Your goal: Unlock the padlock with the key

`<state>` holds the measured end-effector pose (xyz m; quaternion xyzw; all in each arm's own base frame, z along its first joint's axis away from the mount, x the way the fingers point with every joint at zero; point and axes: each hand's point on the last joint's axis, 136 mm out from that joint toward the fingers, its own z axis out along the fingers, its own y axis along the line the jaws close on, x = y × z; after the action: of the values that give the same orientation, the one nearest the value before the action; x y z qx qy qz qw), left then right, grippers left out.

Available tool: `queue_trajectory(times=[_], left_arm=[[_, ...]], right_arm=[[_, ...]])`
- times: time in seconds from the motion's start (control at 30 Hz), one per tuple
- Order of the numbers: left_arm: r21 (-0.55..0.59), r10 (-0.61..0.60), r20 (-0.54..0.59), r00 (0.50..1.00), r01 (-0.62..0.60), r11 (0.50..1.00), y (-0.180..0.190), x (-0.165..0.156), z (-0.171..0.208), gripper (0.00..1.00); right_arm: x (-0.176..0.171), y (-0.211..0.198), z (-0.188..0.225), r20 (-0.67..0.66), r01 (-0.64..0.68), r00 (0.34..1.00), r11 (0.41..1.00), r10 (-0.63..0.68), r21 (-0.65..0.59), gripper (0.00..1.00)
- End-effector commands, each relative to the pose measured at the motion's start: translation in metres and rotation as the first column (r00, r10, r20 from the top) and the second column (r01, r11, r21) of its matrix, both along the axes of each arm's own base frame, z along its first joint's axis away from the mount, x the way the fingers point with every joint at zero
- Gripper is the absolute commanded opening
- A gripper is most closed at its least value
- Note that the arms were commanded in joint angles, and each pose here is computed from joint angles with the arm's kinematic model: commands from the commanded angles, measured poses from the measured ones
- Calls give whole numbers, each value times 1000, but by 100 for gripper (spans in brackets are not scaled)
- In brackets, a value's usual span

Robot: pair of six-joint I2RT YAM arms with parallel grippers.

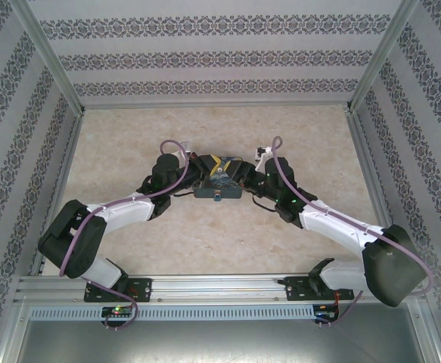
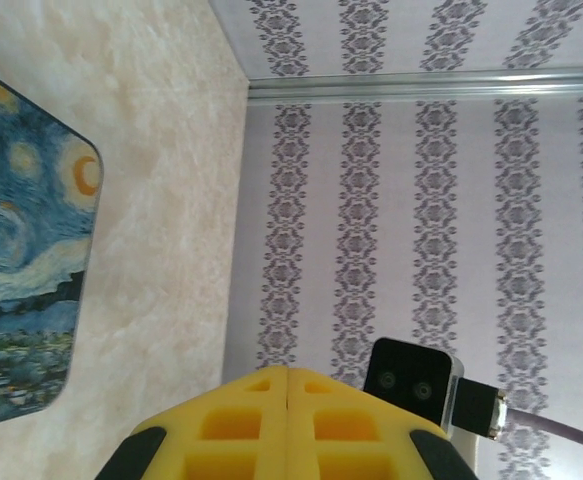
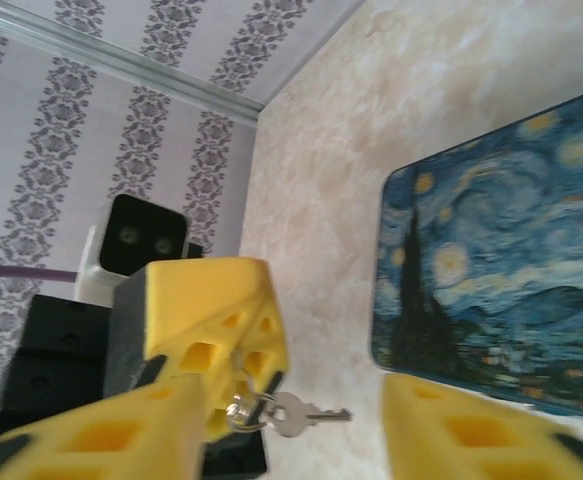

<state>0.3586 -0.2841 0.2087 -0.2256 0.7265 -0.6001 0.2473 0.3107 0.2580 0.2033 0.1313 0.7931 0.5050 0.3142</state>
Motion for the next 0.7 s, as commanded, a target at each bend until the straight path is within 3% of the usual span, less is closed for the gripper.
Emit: queue_trajectory(times=[0.0, 0.1, 0.37, 0.5, 0.67], left_arm=[[141, -53, 143, 988, 32, 990, -3, -3, 24, 0], [267, -109, 223, 969, 47, 962, -3, -3, 32, 0], [503, -238, 393, 888, 9, 864, 0, -1, 54, 0], [533, -286, 449, 846, 4, 846, -2, -3, 61, 0], [490, -261, 525, 810, -37, 871, -2, -2, 73, 0]], right_arm=[[-4, -18, -5, 4, 14, 1000, 1000, -14, -13, 70], [-3, -30, -10, -4, 23, 1000, 1000, -23, -19, 98], [6, -35, 6, 67, -12, 998, 998, 8, 59, 98], [5, -27, 35, 215, -101, 974, 981, 64, 164, 98], [6, -18, 59, 336, -173, 938, 958, 89, 228, 82]])
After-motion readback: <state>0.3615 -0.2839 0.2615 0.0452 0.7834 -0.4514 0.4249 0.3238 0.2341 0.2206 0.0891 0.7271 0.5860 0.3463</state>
